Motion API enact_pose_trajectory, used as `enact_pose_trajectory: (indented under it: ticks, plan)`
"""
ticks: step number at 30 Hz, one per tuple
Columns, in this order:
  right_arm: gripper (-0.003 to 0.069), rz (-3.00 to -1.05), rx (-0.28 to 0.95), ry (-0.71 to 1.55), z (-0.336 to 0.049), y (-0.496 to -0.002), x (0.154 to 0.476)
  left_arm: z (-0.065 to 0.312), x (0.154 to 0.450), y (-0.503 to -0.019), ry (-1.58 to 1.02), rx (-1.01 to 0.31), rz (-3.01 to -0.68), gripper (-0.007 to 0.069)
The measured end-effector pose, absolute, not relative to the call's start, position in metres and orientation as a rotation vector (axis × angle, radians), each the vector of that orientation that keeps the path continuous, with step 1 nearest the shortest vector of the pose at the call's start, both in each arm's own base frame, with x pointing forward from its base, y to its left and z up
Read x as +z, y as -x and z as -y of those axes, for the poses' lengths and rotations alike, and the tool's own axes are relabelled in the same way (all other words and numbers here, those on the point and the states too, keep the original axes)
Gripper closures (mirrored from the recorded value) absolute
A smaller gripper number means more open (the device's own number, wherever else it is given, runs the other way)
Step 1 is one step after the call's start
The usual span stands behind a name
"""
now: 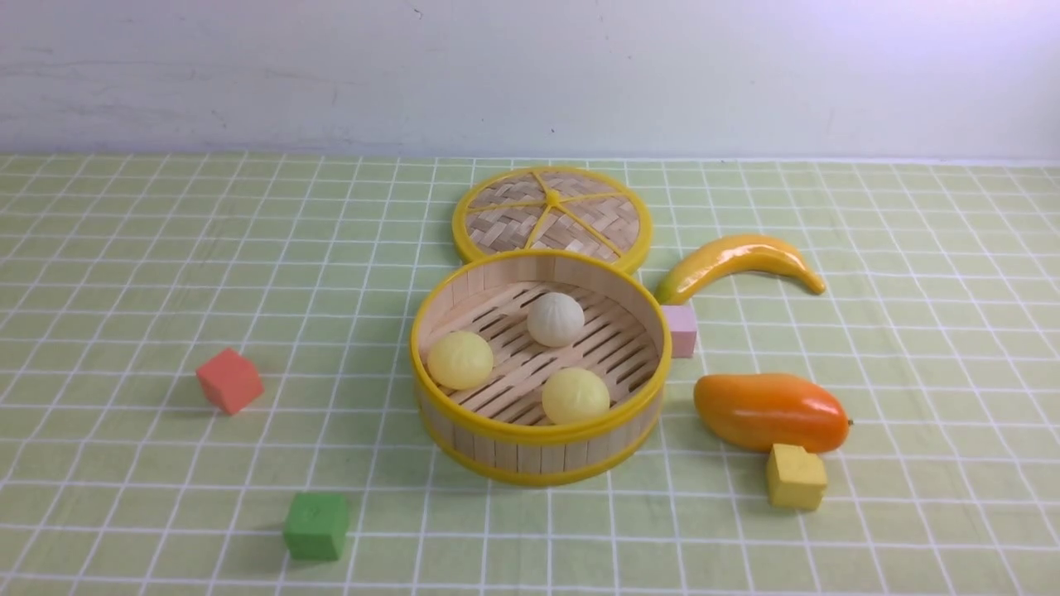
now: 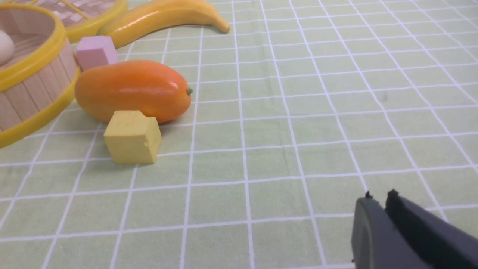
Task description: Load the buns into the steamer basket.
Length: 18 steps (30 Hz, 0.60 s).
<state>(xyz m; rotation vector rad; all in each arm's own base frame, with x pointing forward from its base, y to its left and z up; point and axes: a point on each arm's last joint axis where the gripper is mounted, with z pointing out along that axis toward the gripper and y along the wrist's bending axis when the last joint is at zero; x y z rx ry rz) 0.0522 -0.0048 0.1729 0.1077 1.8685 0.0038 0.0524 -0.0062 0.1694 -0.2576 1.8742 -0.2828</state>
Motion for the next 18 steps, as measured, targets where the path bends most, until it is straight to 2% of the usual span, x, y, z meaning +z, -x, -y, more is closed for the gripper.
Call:
enact_pose_trajectory:
  ticks: [18]
  plan:
    - [0.0581, -1.868, 0.004, -0.108, 0.0048, -0.0522, 0.1729, 0.0062, 0.1694, -0.0524, 0.258, -0.283, -1.874, 0.0638]
